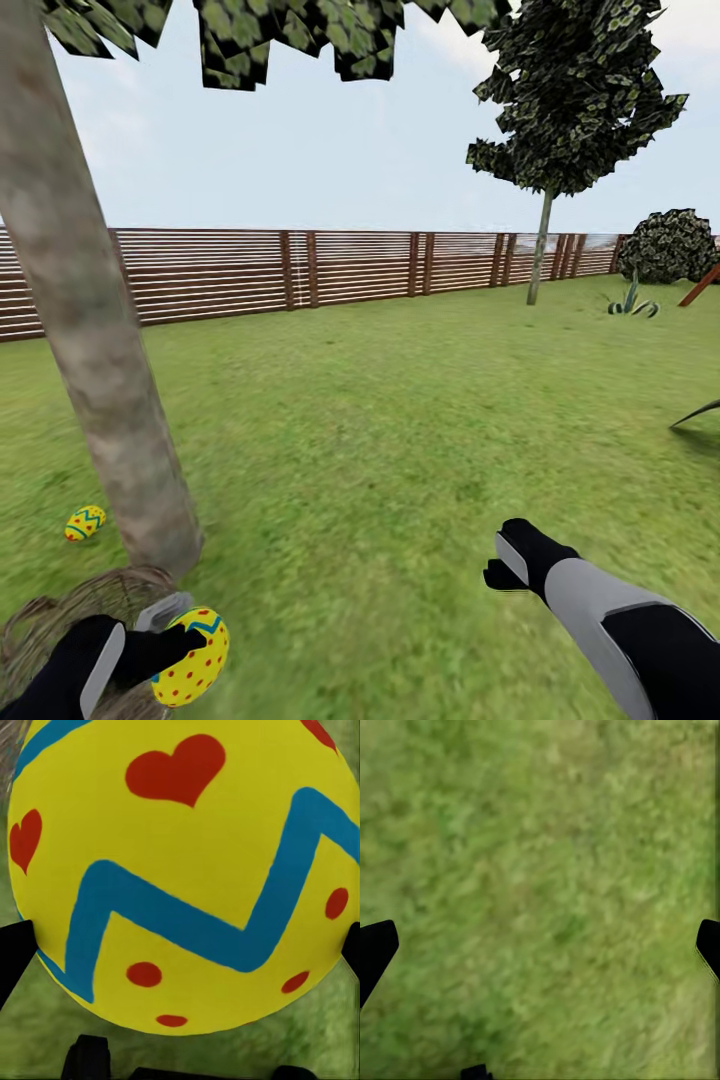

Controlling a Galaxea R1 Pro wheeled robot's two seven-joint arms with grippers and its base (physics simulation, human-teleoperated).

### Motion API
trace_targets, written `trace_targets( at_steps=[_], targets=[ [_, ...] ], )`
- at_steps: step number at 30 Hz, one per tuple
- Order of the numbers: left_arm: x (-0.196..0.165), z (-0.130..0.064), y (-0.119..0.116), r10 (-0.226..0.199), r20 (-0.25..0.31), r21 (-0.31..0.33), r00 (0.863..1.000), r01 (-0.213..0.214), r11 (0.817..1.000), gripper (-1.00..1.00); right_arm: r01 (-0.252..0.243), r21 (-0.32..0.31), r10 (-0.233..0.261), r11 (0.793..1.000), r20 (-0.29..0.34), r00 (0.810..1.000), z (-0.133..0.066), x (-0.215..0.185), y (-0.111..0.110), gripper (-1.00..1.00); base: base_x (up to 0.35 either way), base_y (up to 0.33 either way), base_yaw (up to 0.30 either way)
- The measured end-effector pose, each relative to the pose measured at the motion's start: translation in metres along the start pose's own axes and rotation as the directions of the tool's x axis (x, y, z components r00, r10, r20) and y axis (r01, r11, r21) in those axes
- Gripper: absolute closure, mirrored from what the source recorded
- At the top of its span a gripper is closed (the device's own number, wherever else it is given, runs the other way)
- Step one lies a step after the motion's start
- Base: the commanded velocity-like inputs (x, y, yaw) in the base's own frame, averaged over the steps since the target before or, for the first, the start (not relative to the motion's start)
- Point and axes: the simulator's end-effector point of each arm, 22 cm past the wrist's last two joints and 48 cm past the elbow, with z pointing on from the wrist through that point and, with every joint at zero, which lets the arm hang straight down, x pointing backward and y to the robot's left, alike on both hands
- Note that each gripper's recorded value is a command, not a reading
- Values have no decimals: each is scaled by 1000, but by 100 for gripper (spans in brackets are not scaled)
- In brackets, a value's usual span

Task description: Take the three Easter eggs out of the wicker basket on the lawn in the garden, then place them on the lawn next to a single tree (choose any tree) so that all three eggs are next to the same tree and none are left in the basket.

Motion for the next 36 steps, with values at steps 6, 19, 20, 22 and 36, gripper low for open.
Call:
trace_targets(
  at_steps=[6,19,20,22,36],
  targets=[
    [9,4,2,-2,-20,-6,1000,1,1000,100,0,0,0,1000,0,1000,0,0,0,-100,335,-42,0],
    [10,5,0,0,-23,-2,1000,0,1000,100,0,1,0,1000,8,1000,0,-2,0,-100,348,0,0],
    [10,5,0,0,-23,-2,1000,0,1000,100,-1,1,1,1000,8,1000,0,-2,0,-100,348,0,0],
    [10,5,-1,0,-23,-2,1000,0,1000,100,-2,3,2,1000,8,1000,0,-2,-2,-100,348,0,0],
    [14,8,-10,2,-27,12,1000,-1,1000,100,-3,8,3,1000,8,1000,1,-2,-5,-100,347,-69,42]
  ],
)
